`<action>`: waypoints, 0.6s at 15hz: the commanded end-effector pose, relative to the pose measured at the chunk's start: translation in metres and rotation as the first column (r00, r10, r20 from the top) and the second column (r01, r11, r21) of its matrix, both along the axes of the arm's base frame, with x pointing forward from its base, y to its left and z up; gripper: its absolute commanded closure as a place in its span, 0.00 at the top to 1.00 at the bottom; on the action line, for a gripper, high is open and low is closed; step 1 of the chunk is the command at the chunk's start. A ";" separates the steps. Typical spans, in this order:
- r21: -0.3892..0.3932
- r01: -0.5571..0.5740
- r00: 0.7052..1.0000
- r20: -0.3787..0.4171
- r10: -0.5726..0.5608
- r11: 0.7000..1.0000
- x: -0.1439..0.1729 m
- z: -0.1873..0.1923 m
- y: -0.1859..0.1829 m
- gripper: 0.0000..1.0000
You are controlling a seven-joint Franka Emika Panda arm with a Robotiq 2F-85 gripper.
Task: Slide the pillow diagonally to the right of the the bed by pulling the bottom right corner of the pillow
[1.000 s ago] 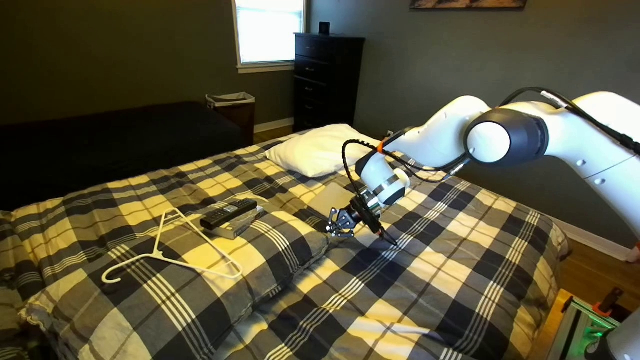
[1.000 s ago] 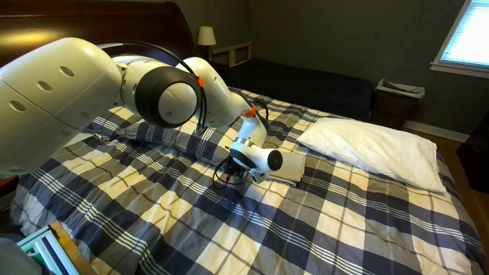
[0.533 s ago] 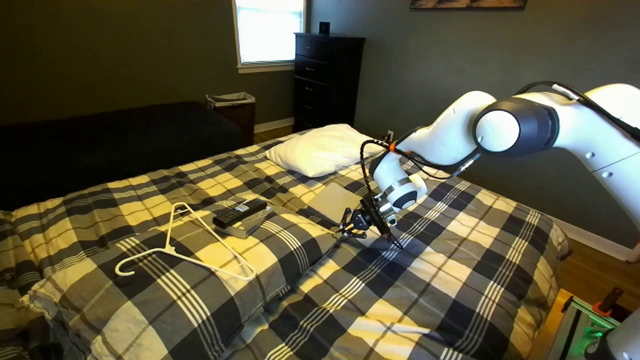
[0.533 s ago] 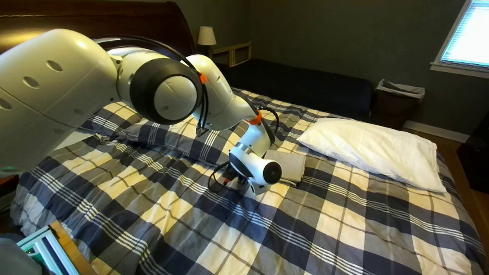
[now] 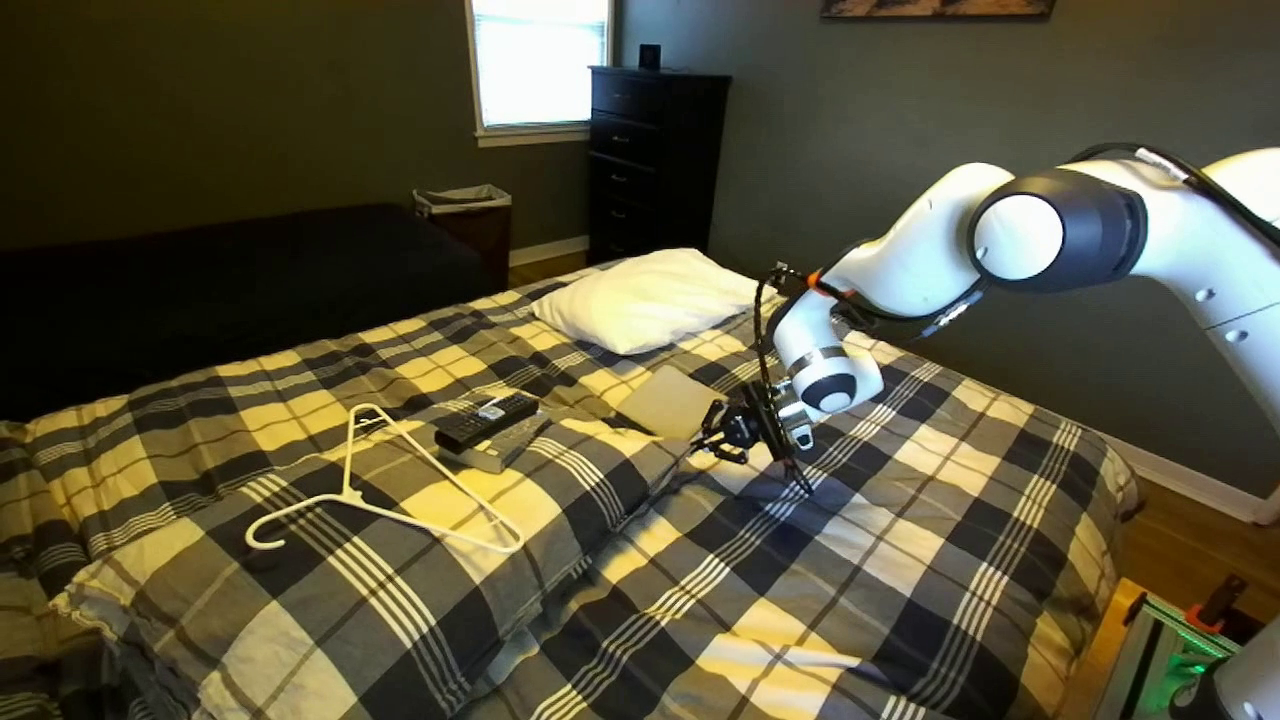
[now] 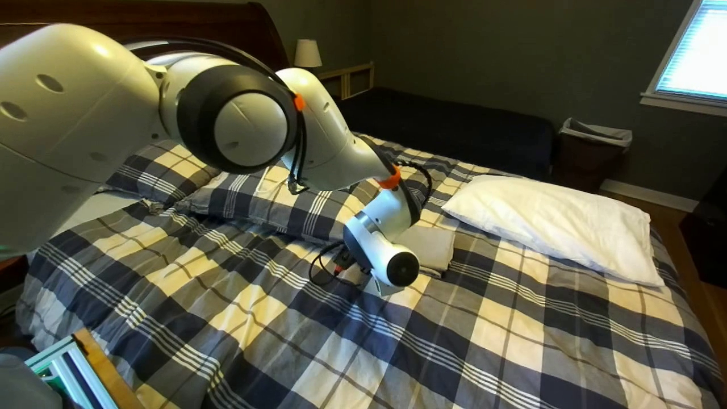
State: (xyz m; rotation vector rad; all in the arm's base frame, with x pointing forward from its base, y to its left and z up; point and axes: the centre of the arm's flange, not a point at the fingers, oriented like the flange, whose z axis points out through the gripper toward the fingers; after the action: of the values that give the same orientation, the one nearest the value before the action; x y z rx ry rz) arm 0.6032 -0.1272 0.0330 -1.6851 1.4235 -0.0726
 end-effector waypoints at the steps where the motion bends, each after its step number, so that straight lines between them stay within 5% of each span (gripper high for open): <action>1: 0.011 0.199 0.980 -0.003 -0.199 0.980 -0.061 0.010 -0.074 0.02; 7: 0.065 0.514 0.858 -0.042 -0.512 0.855 -0.173 0.014 -0.217 0.02; 8: 0.095 0.543 0.840 -0.036 -0.542 0.834 -0.183 0.017 -0.230 0.31; 9: 0.121 0.552 0.832 -0.018 -0.555 0.825 -0.189 0.020 -0.234 0.32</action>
State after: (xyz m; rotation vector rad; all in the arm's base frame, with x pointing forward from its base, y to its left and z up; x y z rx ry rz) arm 0.4438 -0.3414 0.0401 -1.2635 1.8270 -0.2886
